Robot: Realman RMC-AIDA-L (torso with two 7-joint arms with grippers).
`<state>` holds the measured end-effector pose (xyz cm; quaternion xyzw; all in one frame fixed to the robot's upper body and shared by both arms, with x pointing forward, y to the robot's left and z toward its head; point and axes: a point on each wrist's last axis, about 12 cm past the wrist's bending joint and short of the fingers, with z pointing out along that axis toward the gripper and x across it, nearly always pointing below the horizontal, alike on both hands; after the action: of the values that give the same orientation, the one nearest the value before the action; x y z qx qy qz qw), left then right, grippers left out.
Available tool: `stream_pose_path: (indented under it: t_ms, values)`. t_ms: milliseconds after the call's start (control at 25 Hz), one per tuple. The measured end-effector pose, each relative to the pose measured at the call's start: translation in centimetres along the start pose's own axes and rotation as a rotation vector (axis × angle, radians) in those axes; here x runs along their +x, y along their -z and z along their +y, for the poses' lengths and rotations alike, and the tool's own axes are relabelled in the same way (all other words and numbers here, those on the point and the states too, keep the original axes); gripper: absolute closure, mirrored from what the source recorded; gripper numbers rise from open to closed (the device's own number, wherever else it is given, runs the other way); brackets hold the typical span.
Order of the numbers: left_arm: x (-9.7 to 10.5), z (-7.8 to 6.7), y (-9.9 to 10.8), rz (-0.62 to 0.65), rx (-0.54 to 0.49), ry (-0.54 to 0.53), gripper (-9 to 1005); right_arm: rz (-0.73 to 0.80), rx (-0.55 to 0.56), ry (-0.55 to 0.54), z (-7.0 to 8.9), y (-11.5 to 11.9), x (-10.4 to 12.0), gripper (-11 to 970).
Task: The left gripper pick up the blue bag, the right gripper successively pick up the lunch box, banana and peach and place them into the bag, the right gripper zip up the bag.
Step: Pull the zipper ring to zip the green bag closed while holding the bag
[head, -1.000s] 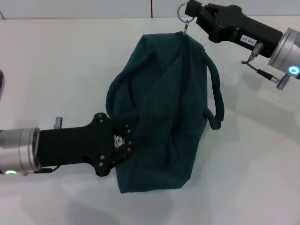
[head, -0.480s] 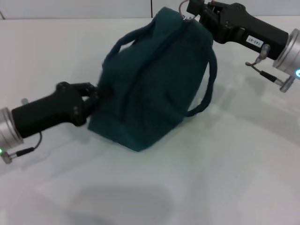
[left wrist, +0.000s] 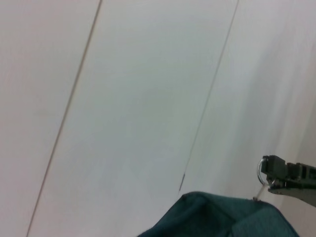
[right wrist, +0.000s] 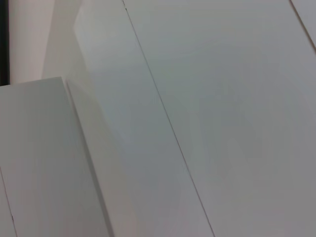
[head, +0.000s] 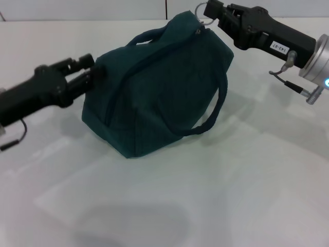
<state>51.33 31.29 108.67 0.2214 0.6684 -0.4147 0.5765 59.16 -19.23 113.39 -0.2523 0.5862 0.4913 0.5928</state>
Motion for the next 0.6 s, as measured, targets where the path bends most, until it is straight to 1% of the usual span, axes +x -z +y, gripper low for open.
stream_pose_path:
  t_ms: [80,160,240,280,320,360,440,520,560,600]
  values:
    - [-1.8,0.3,-0.6,0.056,0.028,-0.025,721,0.001,0.003,0.0,0.0,-0.1,0.0,943]
    - [-3.7,0.4,-1.4,0.112,0.061,-0.056,668,-0.002,0.006,-0.002,-0.1,-0.1,0.0,943]
    - [-6.3,0.1,-2.3,0.163,0.088,-0.103,586,-0.008,0.01,-0.004,-0.1,-0.1,-0.1,943]
    - [-7.9,-0.2,-2.9,0.189,0.102,-0.141,545,-0.008,0.011,-0.004,-0.1,0.0,-0.1,943]
    - [-9.6,-0.9,-3.7,0.23,0.118,-0.177,504,-0.009,0.011,-0.005,-0.1,0.0,-0.1,943]
    - [-10.5,-1.5,-4.3,0.258,0.127,-0.195,463,-0.011,0.013,-0.005,-0.1,-0.1,-0.1,943]
    - [-13.0,-3.2,-6.3,0.351,0.137,-0.244,376,-0.015,0.017,-0.006,-0.2,0.0,-0.1,943]
    - [-14.6,-4.9,-8.4,0.441,0.117,-0.252,288,-0.019,0.021,-0.005,-0.2,0.0,-0.1,943]
    - [-15.2,-5.8,-9.5,0.492,0.107,-0.245,245,-0.021,0.022,-0.005,-0.2,0.0,-0.2,943]
    - [-15.3,-6.6,-10.5,0.534,0.108,-0.24,201,-0.024,0.023,-0.005,-0.2,0.0,-0.2,943]
